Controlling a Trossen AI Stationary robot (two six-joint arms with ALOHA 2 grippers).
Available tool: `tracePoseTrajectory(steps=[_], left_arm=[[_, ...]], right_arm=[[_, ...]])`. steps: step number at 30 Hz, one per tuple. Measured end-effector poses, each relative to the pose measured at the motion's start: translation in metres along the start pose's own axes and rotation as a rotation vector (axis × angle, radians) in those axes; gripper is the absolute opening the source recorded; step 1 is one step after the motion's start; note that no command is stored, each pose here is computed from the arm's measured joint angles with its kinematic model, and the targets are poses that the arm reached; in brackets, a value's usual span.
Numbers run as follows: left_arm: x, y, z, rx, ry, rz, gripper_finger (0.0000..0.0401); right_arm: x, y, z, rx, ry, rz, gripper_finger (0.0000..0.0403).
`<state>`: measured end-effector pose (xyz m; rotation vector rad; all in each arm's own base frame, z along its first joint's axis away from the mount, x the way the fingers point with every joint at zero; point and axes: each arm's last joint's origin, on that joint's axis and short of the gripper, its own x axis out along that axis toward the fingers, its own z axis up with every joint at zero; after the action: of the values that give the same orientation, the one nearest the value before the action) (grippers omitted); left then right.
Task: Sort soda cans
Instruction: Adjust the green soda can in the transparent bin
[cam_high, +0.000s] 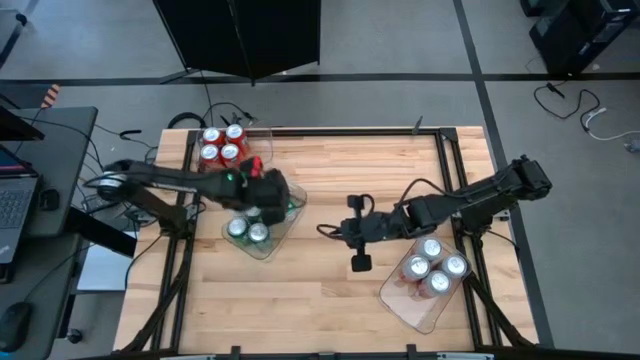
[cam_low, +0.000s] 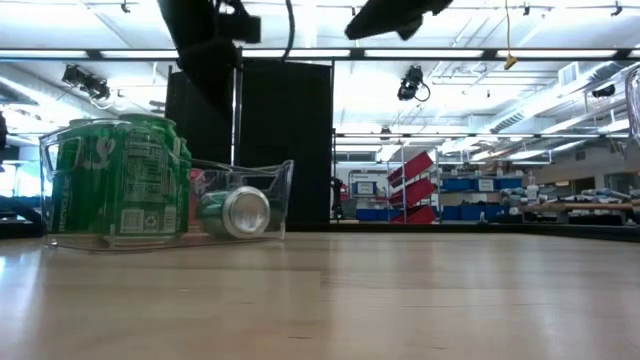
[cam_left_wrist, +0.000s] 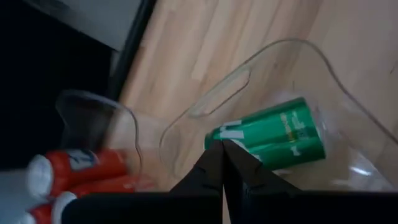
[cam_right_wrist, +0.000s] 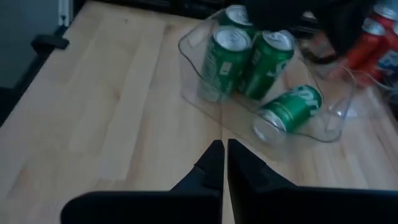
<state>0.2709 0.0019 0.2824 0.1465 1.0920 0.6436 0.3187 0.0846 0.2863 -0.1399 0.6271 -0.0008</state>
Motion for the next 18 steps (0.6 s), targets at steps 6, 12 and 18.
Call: tracePoseTrajectory(steps=[6, 12, 18], left_arm=[[0.023, 0.026, -0.001, -0.058, 0.122, -0.060, 0.0001], [0.057, 0.027, 0.001, -0.019, 0.240, -0.062, 0.0001], [0.076, 0.012, 0.002, 0.024, 0.300, -0.129, 0.0000]], right_arm=[[0.011, -0.020, 0.004, 0.007, -0.036, -0.018, 0.0001], [0.015, -0.037, 0.006, 0.044, -0.059, -0.020, 0.0000], [0.015, -0.037, 0.004, 0.036, -0.040, -0.013, 0.0000]])
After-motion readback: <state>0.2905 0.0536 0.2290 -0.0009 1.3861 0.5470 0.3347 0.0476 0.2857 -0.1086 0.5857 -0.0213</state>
